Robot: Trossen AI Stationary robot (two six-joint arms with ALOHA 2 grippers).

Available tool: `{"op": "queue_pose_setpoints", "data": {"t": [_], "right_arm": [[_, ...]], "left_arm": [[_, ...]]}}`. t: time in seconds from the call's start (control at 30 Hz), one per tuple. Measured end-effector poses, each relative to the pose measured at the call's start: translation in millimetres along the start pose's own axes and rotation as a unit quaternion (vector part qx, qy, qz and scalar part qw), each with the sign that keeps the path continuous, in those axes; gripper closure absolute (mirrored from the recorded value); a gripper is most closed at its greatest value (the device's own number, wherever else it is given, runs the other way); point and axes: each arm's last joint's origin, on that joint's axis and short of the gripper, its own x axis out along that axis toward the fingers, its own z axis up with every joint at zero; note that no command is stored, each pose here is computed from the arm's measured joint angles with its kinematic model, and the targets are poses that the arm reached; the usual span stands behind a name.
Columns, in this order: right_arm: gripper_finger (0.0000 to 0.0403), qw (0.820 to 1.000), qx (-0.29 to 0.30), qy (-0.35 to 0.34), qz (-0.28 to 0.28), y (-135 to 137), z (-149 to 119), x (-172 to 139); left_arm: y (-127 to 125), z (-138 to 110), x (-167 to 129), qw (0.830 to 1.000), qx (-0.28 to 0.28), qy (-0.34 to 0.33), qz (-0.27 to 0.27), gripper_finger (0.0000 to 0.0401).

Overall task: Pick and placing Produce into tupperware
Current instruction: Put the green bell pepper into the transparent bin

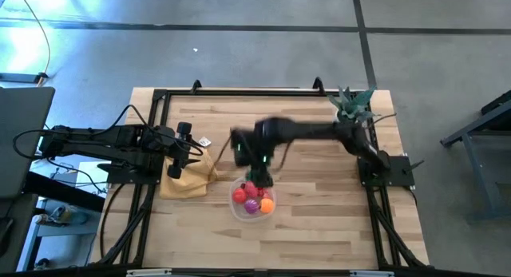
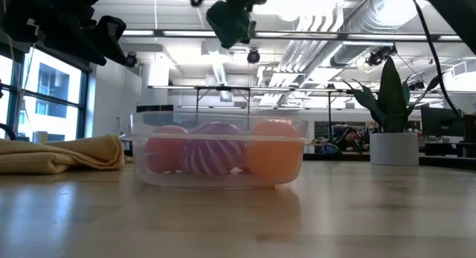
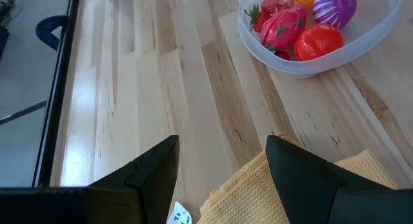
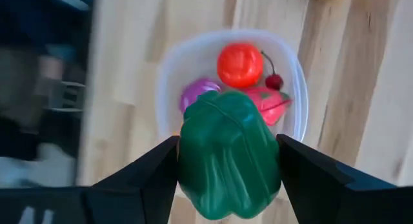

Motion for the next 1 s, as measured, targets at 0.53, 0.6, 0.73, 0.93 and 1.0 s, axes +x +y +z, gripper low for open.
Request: {"op": "queue_pose_setpoints", "data": {"t": [0.53,0.6,0.73,0.93,1.0], "right_arm": [[0.0174,0.989,0.049,0.060,-0.123,29.1,-29.3,113.4],[0.0174,0.988,0.053,0.063,-0.127,27.8,-33.4,121.0],[0.0174,0.987,0.051,0.068,-0.133,28.4,-38.0,128.7],[0.0174,0.986,0.046,0.062,-0.150,29.2,-36.7,127.7],[0.0174,0.986,0.046,0.062,-0.151,28.9,-36.5,127.5]], "left_arm": [[0.0,0.0,0.0,1.000,0.000,0.000,0.000,0.0180],[0.0,0.0,-0.1,1.000,0.000,0.000,0.000,0.0180],[0.0,0.0,0.0,1.000,0.000,0.000,0.000,0.0180],[0.0,0.0,-0.1,1.000,0.000,0.000,0.000,0.0180],[0.0,0.0,0.0,1.000,0.000,0.000,0.000,0.0180]]}}
